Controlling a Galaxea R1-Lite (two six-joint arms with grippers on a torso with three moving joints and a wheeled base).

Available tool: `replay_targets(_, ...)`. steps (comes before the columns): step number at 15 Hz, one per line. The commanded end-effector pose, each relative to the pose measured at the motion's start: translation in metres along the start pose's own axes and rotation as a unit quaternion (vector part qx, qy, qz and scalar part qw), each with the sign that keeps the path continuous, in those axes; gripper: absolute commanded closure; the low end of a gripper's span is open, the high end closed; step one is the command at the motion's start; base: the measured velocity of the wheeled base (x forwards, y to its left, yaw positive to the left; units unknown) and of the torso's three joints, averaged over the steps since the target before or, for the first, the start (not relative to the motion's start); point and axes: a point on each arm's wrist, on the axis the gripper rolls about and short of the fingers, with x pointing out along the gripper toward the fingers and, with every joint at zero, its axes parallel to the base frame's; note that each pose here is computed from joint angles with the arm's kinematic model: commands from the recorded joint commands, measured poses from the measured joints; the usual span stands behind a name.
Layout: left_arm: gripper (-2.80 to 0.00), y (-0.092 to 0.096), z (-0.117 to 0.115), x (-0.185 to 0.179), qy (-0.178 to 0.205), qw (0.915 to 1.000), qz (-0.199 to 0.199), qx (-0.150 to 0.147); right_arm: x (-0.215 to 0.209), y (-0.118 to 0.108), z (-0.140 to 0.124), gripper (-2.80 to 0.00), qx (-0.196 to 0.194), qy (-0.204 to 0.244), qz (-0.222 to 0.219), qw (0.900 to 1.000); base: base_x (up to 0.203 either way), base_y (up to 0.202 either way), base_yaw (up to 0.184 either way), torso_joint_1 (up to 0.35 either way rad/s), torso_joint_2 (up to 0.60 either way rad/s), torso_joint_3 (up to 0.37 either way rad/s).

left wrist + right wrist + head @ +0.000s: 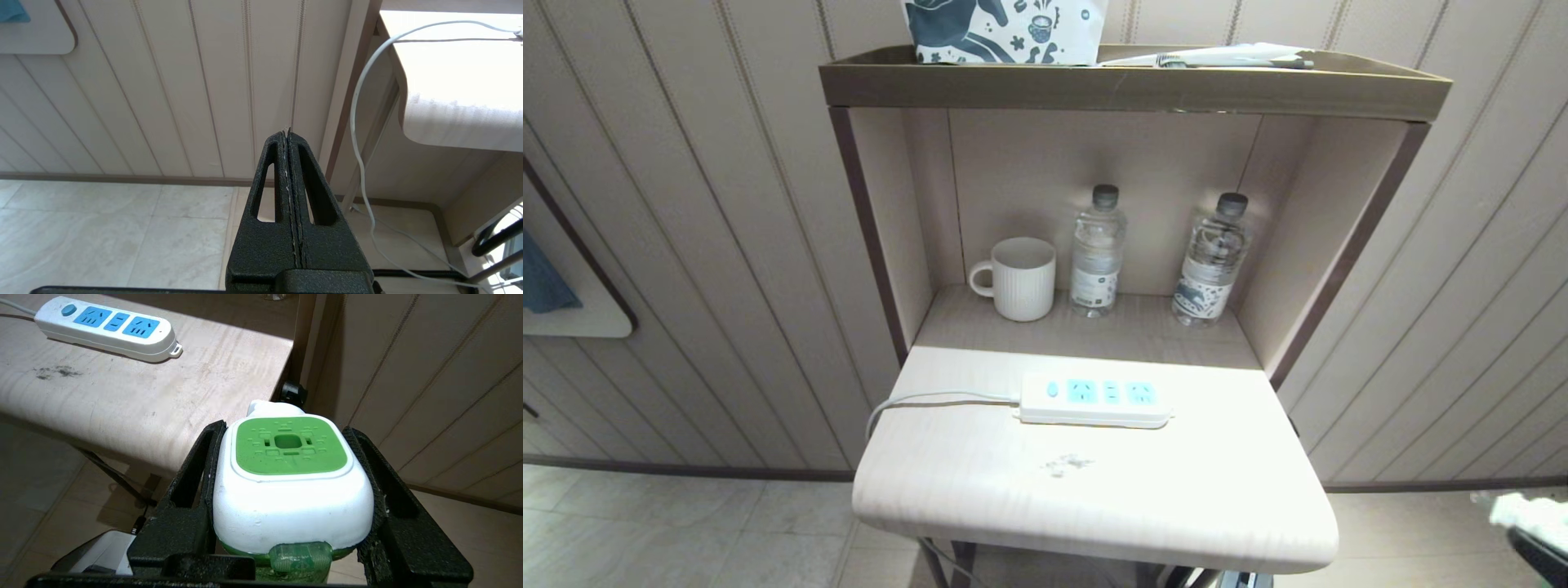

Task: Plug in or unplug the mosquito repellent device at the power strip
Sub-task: Place the mosquito repellent liquid on the table

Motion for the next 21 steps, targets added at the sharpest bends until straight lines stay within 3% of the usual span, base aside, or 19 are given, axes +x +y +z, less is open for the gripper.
replay_targets(1, 0.0, 0.0, 0.0, 0.0, 0.0, 1.0, 0.0, 0.0, 0.063, -0.007, 0.004, 0.0, 0.008, 0.084, 0.024, 0.996, 0.0, 0.0, 0.0, 0.0, 0.0, 0.0)
replay_targets(4, 0.0, 0.0, 0.0, 0.0, 0.0, 1.0, 0.0, -0.001, 0.114, 0.022, 0.004, 0.0, -0.017, 0.06, 0.048, 0.997, 0.0, 0.0, 0.0, 0.0, 0.0, 0.0)
replay_targets(6, 0.0, 0.0, 0.0, 0.0, 0.0, 1.0, 0.0, 0.0, 0.135, 0.05, 0.001, 0.0, -0.013, 0.012, 0.008, 1.0, 0.0, 0.0, 0.0, 0.0, 0.0, 0.0)
replay_targets(8, 0.0, 0.0, 0.0, 0.0, 0.0, 1.0, 0.0, -0.001, 0.142, 0.059, 0.0, 0.0, 0.002, -0.021, -0.024, 0.999, 0.0, 0.0, 0.0, 0.0, 0.0, 0.0)
replay_targets(12, 0.0, 0.0, 0.0, 0.0, 0.0, 1.0, 0.0, 0.0, 0.18, 0.077, -0.014, 0.0, 0.025, -0.082, -0.123, 0.989, 0.0, 0.0, 0.0, 0.0, 0.0, 0.0)
replay_targets(14, 0.0, 0.0, 0.0, 0.0, 0.0, 1.0, 0.0, -0.001, 0.184, 0.081, -0.016, 0.0, 0.043, -0.095, -0.157, 0.982, 0.0, 0.0, 0.0, 0.0, 0.0, 0.0)
replay_targets(17, 0.0, 0.0, 0.0, 0.0, 0.0, 1.0, 0.0, -0.001, 0.204, 0.086, -0.021, 0.0, 0.068, -0.091, -0.17, 0.979, 0.0, 0.0, 0.0, 0.0, 0.0, 0.0)
replay_targets(21, 0.0, 0.0, 0.0, 0.0, 0.0, 1.0, 0.0, -0.001, 0.22, 0.094, -0.019, 0.0, 0.071, -0.099, -0.174, 0.977, 0.0, 0.0, 0.0, 0.0, 0.0, 0.0)
